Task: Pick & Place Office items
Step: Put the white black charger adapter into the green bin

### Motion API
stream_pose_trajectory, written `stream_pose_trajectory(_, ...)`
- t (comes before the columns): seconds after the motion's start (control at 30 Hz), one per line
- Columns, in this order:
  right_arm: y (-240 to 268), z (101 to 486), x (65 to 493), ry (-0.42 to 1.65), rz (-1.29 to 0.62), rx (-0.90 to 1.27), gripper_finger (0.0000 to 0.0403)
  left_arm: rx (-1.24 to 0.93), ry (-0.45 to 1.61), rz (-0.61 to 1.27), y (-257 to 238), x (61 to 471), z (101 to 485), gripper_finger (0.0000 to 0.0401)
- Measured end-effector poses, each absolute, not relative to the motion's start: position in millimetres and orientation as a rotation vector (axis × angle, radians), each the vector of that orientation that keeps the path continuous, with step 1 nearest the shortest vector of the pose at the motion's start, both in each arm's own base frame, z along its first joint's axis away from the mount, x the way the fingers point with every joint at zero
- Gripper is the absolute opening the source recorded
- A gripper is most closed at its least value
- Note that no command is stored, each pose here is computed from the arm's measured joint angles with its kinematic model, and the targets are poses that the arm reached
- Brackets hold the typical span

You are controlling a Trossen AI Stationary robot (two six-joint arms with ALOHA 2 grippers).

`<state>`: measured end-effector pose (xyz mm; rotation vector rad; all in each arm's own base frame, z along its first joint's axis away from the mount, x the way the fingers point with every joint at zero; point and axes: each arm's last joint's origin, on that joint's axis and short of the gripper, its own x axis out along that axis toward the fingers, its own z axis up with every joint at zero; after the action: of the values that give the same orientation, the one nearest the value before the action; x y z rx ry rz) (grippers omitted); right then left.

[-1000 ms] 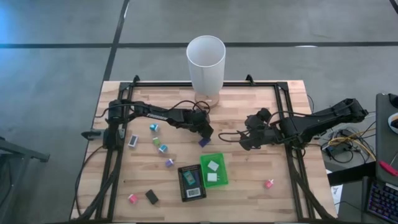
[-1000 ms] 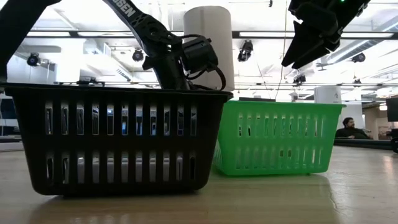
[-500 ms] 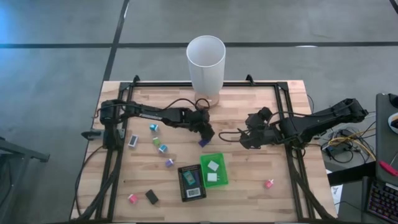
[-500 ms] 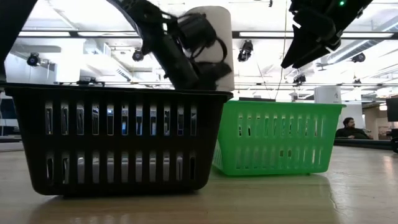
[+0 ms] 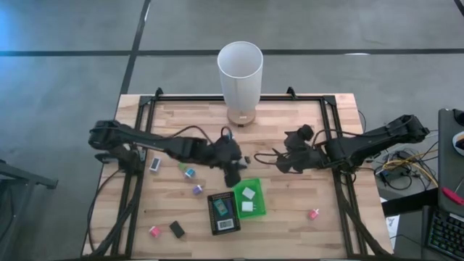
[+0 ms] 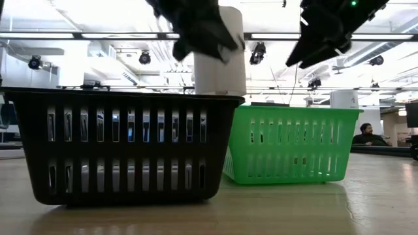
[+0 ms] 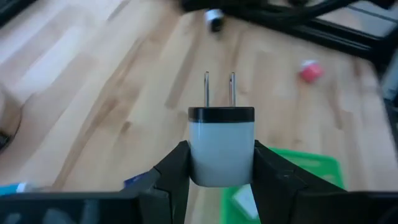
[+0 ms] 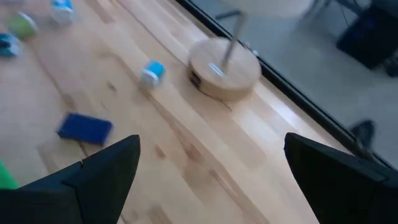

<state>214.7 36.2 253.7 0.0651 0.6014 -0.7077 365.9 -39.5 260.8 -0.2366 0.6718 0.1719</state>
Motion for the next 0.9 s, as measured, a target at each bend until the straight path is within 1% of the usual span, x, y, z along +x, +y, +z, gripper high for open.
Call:
stream_pose_trajectory(0.23, 43.5, 249.1, 230.1, 0.462, -0.511, -0.03, 0.0392, -0.152, 0.645, 0.142, -61.9, 358.3, 269.5, 0.0136)
stream_pose_trajectory(0.33, 45.8, 245.8, 233.7, 0.391, -0.427, -0.056, 0.0392, -0.139, 0.654, 0.137, -64.4, 356.7, 266.2, 0.0136)
stream_pose_trajectory(0.47, 47.6, 241.5, 234.7, 0.333, -0.347, -0.088, 0.0392, -0.119, 0.671, 0.19, -63.6, 353.5, 257.8, 0.0136)
stream_pose_trajectory(0.7, 50.5, 240.6, 234.6, 0.342, -0.282, -0.184, 0.0392, -0.154, 0.704, 0.214, -62.5, 348.1, 241.4, 0.0136)
stream_pose_trajectory(0.9, 57.2, 240.5, 233.1, 0.361, -0.221, -0.354, 0.0391, -0.207, 0.704, 0.157, -62.5, 349.4, 243.4, 0.0136)
